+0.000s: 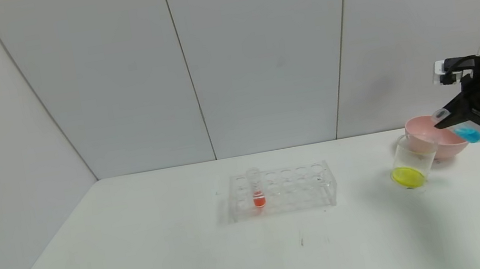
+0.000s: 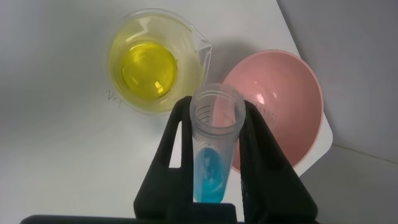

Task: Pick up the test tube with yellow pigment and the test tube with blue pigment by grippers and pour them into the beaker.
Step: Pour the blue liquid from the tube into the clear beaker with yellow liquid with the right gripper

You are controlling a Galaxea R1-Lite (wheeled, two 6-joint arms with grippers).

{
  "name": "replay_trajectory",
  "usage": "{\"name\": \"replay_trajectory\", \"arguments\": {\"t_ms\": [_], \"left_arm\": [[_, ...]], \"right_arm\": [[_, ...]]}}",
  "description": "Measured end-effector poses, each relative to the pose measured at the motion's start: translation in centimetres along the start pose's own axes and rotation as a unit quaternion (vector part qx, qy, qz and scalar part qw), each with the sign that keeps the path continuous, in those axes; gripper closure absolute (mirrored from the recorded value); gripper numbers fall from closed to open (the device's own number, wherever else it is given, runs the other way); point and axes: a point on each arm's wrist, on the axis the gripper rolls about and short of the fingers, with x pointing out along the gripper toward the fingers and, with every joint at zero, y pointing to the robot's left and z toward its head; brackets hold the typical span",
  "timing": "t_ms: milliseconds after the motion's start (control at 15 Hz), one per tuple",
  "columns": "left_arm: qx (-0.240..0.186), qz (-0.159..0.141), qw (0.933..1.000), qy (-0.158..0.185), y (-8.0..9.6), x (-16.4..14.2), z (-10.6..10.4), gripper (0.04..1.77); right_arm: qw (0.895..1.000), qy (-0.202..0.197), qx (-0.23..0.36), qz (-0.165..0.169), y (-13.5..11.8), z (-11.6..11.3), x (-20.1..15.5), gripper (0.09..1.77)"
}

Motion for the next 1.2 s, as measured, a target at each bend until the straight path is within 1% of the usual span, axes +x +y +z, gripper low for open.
{"name": "replay_trajectory", "arguments": {"t_ms": [400,533,733,933,1200], "left_arm": [[0.0,0.0,1.0,0.0,0.0,0.0,0.0,0.05],[0.0,0.0,1.0,0.0,0.0,0.0,0.0,0.05],[0.0,0.0,1.0,0.0,0.0,0.0,0.0,0.05],[0.0,0.0,1.0,0.0,0.0,0.0,0.0,0.05],[0.0,0.0,1.0,0.0,0.0,0.0,0.0,0.05]], "right_arm": [[0.999,0.042,-0.029,-0.005,1.1,1.8,0.4,1.37],[0.997,0.062,-0.036,-0.01,1.4,2.1,0.8,1.37],[0.996,0.079,-0.045,-0.012,1.7,2.6,1.5,1.37],[0.991,0.115,-0.064,-0.021,1.8,2.6,1.8,1.37],[0.99,0.123,-0.067,-0.016,1.9,2.6,2.3,1.37]]}}
